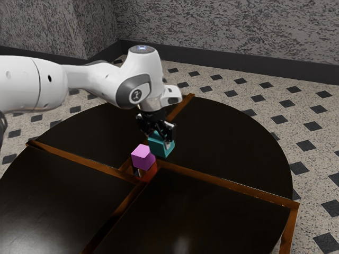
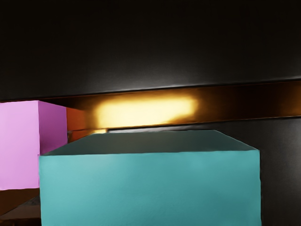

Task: Pick up the blue block with one arm, and put the blue block on the pink block with one arm

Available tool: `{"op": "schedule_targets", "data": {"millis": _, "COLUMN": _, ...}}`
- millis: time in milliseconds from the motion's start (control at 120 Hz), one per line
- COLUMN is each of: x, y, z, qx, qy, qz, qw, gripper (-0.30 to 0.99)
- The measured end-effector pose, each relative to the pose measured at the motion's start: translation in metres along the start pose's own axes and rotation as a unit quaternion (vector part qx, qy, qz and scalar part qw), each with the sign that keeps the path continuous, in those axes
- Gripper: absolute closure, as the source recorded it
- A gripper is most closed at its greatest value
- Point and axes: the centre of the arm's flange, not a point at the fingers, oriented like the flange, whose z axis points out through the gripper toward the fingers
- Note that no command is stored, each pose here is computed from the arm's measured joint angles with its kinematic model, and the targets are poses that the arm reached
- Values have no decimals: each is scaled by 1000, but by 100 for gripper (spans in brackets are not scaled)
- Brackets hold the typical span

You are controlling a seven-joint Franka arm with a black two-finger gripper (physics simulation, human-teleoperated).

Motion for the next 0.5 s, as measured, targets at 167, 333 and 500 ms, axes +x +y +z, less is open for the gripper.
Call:
{"op": "schedule_targets", "data": {"millis": 167, "x": 2, "y": -24, "z": -5, "qx": 10, "qy": -4, "qz": -8, "qw": 1000, "gripper": 31}}
{"op": "schedule_targets", "data": {"millis": 333, "x": 2, "y": -49, "z": -3, "qx": 16, "qy": -11, "qz": -17, "qw": 1000, "gripper": 31}}
{"op": "schedule_targets", "data": {"millis": 500, "x": 2, "y": -72, "z": 5, "qx": 20, "qy": -19, "qz": -24, "qw": 999, "gripper": 31}}
